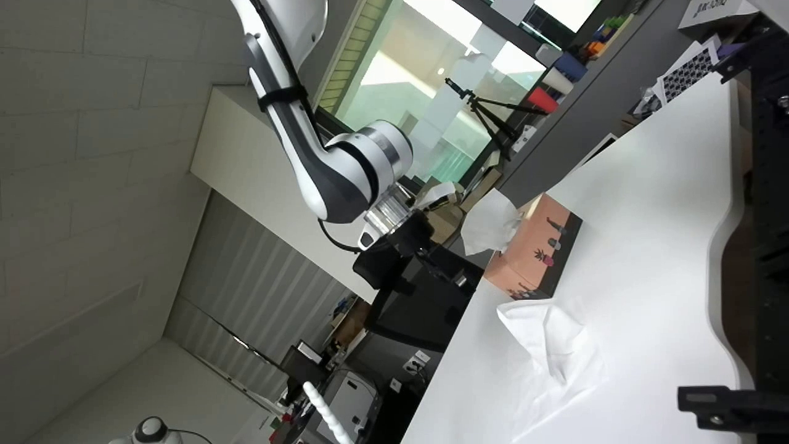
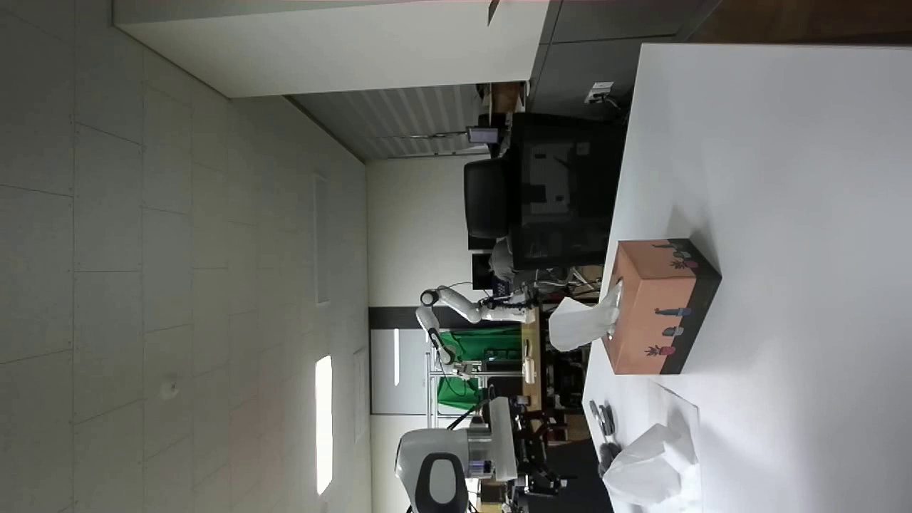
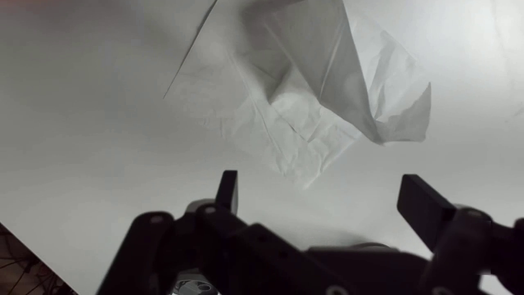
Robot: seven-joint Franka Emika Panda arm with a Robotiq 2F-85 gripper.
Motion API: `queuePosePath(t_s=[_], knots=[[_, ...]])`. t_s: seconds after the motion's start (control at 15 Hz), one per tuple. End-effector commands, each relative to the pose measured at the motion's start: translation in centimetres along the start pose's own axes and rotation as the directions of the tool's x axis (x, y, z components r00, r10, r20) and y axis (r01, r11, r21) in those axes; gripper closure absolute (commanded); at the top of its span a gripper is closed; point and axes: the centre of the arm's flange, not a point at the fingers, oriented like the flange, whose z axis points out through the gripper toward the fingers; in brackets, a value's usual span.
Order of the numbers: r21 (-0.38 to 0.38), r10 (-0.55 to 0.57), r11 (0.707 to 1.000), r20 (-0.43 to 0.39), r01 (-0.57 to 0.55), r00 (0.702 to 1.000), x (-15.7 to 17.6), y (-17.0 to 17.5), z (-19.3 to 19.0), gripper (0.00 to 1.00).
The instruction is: Pull out one tissue square from the box and place it on the table
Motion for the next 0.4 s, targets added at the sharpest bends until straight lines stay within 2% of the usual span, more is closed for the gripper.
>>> queuePosePath(t_s=[0.0, 0.33], knots=[[0.011, 0.005, 1.000, 0.031, -0.006, 1.000, 0.3, -0.7, -2.2, 0.00], [0.029, -0.010, 1.000, 0.022, 0.010, 1.000, 0.2, -0.3, -1.5, 0.00]])
